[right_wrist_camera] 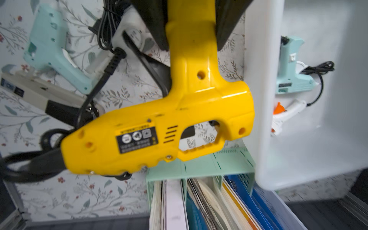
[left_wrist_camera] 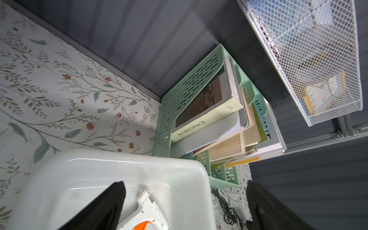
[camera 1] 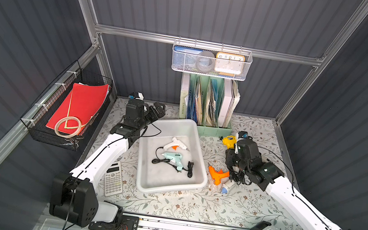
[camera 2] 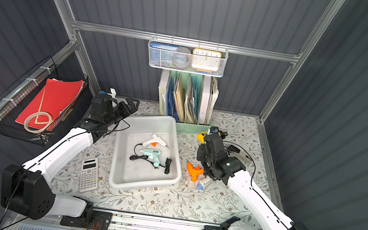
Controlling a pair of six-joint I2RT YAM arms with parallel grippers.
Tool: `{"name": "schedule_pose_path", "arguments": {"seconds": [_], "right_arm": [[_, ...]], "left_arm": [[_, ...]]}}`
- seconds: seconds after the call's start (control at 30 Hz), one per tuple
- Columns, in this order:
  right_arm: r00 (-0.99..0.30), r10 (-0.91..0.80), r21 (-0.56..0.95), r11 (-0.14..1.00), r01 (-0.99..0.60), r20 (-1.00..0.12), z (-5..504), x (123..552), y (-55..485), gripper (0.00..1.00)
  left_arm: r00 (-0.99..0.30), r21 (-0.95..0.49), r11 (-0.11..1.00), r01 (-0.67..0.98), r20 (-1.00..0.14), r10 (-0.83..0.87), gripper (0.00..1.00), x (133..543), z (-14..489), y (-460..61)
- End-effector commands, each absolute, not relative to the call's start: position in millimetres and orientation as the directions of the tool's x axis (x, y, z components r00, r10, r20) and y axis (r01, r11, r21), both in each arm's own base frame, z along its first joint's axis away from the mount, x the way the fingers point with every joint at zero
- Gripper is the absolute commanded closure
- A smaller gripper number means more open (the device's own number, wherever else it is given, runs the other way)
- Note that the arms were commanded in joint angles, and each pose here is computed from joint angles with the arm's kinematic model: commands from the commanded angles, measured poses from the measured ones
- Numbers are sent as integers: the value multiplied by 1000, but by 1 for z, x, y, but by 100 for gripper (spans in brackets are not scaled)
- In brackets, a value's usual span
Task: Put the hot melt glue gun into the storage box
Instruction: Pick up the hot melt adhesive gun from the center of the board.
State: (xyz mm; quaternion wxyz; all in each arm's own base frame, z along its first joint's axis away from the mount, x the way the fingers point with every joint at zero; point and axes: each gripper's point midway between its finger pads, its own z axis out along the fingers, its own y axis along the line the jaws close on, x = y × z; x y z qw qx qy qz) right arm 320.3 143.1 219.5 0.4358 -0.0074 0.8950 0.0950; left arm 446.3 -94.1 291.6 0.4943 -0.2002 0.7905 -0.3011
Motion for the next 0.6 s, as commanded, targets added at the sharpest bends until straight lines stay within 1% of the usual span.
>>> {"name": "schedule_pose_path", "arguments": {"seconds": [0.0,0.07,0.13,0.27,0.47,0.57], "right_arm": [[-442,128,214,965,-150,-888,274,343,153,100],[-413,141,233,955,-183,-900,281,345,160,100],[-391,157,250,948,-199,-907,286,347,163,100],[-375,181,275,938,-213,-909,292,350,167,100],[-414,205,295,941,-164,-887,279,349,162,100],[-410,195,300,931,-209,-891,280,347,168,100]], "left_arm": [[-470,-699,703,130,-668,-577,0,457,313,-120],[-528,-735,646,206,-640,-559,0,459,314,-141],[-578,-755,607,247,-618,-534,0,462,309,-159],[-628,-750,601,278,-615,-477,0,468,299,-185],[-665,-751,586,305,-608,-433,0,474,291,-207],[-680,-749,569,341,-614,-401,0,475,294,-224]]}}
